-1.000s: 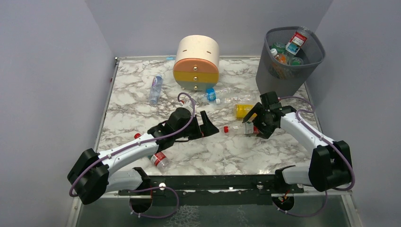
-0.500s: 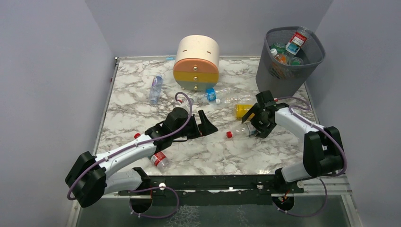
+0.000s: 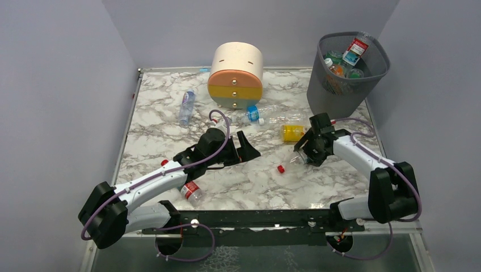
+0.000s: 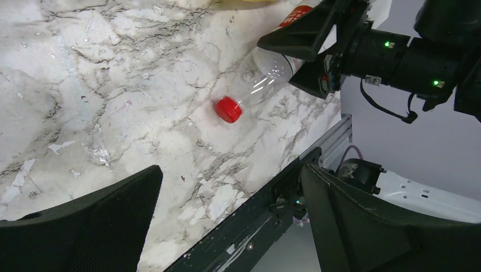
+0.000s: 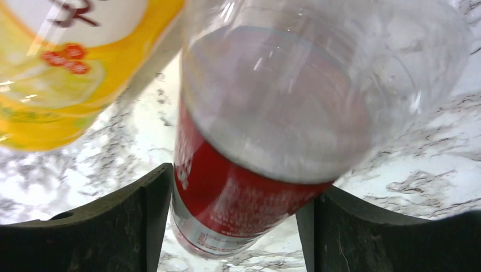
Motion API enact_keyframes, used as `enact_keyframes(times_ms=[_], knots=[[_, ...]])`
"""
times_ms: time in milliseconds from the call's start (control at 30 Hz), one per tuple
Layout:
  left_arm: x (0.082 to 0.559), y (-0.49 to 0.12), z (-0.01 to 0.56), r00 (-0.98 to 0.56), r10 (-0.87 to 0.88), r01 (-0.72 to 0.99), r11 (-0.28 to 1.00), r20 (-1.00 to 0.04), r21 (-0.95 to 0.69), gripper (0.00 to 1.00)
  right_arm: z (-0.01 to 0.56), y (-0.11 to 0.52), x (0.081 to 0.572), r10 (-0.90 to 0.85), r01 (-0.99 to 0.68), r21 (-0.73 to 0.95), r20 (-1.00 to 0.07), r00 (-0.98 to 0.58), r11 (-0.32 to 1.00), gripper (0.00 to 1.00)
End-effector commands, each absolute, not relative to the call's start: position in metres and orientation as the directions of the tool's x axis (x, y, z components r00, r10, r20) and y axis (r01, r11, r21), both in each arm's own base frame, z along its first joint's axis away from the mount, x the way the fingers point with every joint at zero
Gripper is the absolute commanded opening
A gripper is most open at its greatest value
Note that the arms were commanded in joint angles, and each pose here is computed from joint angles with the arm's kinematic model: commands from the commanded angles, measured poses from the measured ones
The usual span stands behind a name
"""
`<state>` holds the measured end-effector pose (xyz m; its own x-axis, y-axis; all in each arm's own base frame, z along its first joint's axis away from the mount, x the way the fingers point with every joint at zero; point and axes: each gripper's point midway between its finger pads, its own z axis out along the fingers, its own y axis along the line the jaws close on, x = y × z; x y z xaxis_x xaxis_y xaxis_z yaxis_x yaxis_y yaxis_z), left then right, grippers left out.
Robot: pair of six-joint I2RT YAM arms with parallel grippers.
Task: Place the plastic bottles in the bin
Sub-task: Pick up the plastic bottle at the center of the board, then place the plastic bottle in the trash bin.
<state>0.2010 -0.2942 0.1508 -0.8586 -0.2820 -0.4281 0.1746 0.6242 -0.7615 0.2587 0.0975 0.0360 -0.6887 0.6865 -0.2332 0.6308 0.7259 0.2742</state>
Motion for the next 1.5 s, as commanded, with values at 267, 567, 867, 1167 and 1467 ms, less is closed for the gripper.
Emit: enact_keyframes(times_ms=[267, 567, 867, 1167, 1467], knots=[[0.202, -0.297, 0.16, -0.853, -0.287, 0.193, 0.603, -0.436, -0.774, 0.99, 0.12, 0.101, 0.269, 0.647, 0.475, 0.452, -0.395, -0.652, 0.755, 0.56], [0.207, -0.298, 0.159, -0.85, -0.284, 0.193, 0.616, -0.444, -0.763, 0.99, 0.25, 0.101, 0.313, 0.639, 0.306, 0.571, -0.582, -0.502, 0.762, 0.56], [0.212, -0.299, 0.158, -0.846, -0.282, 0.192, 0.632, -0.453, -0.751, 0.99, 0.396, 0.087, 0.398, 0.605, 0.178, 0.579, -0.776, -0.179, 0.796, 0.57], [0.211, -0.291, 0.163, -0.83, -0.303, 0.189, 0.637, -0.468, -0.747, 0.99, 0.466, 0.034, 0.439, 0.565, 0.275, 0.59, -0.807, 0.172, 0.759, 0.59], [0.21, -0.281, 0.174, -0.809, -0.317, 0.195, 0.649, -0.495, -0.735, 0.99, 0.498, -0.012, 0.487, 0.509, 0.349, 0.604, -0.794, 0.331, 0.716, 0.65]])
